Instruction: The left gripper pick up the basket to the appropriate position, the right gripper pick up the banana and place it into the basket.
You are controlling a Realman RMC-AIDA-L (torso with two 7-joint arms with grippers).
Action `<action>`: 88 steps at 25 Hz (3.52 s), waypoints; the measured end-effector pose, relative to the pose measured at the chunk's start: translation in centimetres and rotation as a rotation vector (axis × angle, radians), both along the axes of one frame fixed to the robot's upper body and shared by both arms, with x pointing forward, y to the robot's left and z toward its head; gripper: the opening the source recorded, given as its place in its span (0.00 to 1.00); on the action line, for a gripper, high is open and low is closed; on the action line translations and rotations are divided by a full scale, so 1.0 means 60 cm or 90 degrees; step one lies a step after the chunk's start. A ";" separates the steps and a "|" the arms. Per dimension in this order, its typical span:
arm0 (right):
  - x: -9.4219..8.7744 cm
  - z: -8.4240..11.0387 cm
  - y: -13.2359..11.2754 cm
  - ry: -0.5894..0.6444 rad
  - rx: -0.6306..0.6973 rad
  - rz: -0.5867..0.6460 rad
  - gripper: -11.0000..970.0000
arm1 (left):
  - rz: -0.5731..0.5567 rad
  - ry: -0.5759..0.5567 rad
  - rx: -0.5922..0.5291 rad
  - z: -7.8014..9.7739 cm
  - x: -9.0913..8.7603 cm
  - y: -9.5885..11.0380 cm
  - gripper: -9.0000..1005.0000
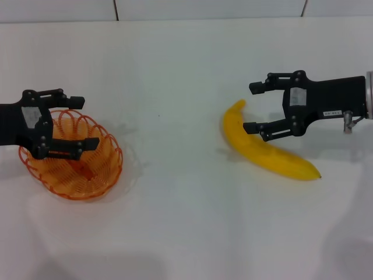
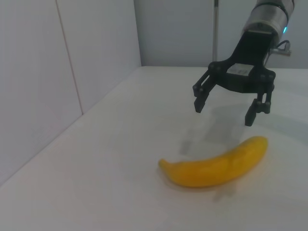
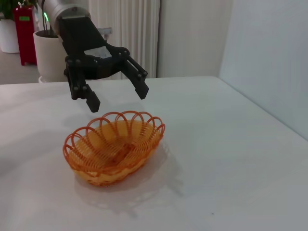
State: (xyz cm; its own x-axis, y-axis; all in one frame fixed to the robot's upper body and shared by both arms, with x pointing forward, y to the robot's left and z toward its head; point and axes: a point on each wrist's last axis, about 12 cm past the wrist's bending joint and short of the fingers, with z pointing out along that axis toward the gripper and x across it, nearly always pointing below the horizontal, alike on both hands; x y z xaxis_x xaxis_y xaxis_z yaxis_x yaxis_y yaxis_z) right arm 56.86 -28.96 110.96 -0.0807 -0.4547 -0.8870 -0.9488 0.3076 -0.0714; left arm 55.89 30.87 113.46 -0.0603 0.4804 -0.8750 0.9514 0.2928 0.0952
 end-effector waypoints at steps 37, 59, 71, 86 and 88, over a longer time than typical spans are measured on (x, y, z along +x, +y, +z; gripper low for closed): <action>0.004 0.000 0.007 0.004 0.005 0.000 0.91 | 0.358 0.220 0.077 0.040 0.073 0.097 0.90; 0.004 -0.002 0.010 0.008 0.007 0.003 0.91 | 0.325 0.251 0.174 -0.010 0.097 0.027 0.90; 0.004 -0.002 0.011 0.010 0.008 0.004 0.91 | 0.329 0.255 0.186 -0.019 0.099 0.025 0.84; 0.003 -0.003 0.011 0.011 0.007 0.004 0.91 | 0.327 0.263 0.183 -0.019 0.101 0.020 0.46; 0.004 -0.003 0.011 0.011 0.007 0.004 0.91 | 0.323 0.267 0.185 -0.021 0.101 0.017 0.42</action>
